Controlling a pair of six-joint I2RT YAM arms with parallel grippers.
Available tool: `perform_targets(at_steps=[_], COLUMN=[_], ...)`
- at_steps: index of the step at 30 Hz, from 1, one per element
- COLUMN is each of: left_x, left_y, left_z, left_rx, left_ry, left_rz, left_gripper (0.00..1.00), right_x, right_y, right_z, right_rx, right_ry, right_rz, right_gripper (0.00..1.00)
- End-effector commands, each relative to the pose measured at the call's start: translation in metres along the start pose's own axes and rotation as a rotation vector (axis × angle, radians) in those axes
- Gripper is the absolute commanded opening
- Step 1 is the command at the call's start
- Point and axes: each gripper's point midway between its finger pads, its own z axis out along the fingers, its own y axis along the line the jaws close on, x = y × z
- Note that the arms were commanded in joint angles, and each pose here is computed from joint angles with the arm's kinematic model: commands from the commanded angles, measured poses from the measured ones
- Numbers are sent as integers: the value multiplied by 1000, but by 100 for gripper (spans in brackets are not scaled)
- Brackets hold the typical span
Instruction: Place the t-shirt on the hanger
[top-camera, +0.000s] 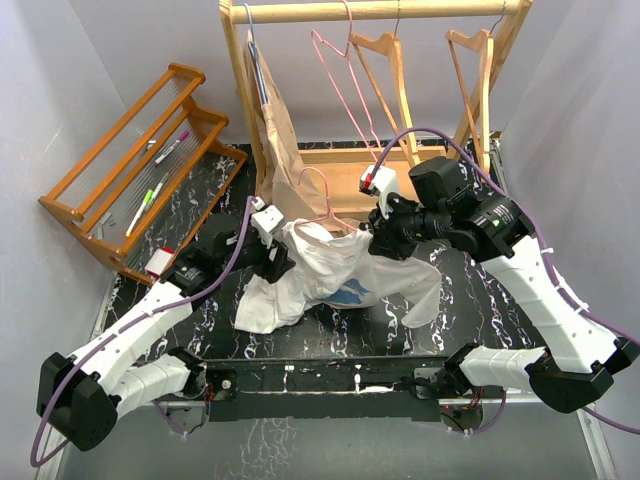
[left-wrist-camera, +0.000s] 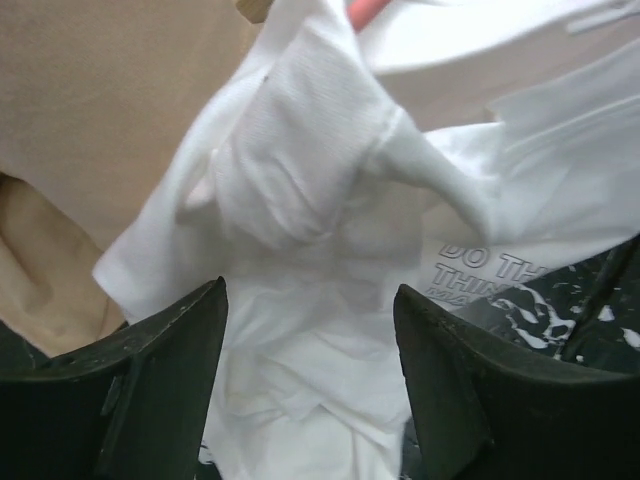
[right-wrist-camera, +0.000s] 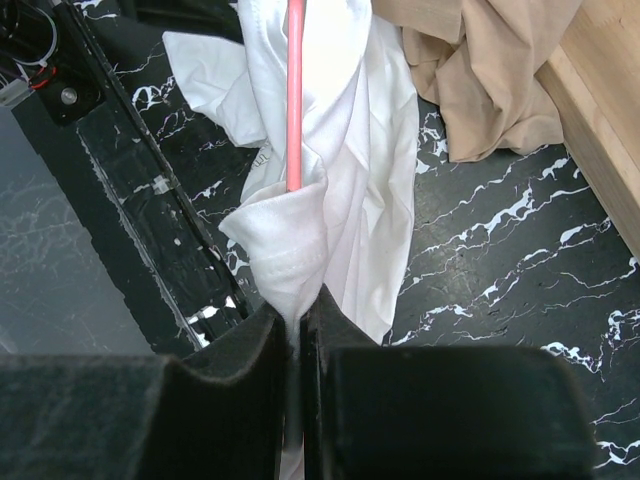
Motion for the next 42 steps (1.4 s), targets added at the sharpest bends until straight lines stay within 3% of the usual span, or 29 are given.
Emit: perform_targets(at_steps=[1,9,20,25,29,35,42], left_x=[-2,7,-2,-2,-4,-8,-11], left_y=[-28,-38,-31,-31,-31,-32,-32], left_z=[-12,-8,15,19,21,15,-30], left_rx=[117,173,172,173,174,176,143], left_ry=[-14,-2,-47,-53,-56,-45,22], left_rz=[-56,-100,-129,-142,-152,-136,-19], left_gripper=[69,69,49,29,1,0,0], right_x=[-22,-20,-23,-23,-22,-18,-11], right_y=[0,0,1,2,2,1,0], right_z=[-16,-17,-22,-22,-23,-22,-20], right_rx=[29,36,43,41,42,45,46], right_ry=[-98,-97,-113,-113,-114,-106,-70], right_rz=[-23,-12,1,3,2,4,-8], right_gripper=[8,8,8,8,8,8,8])
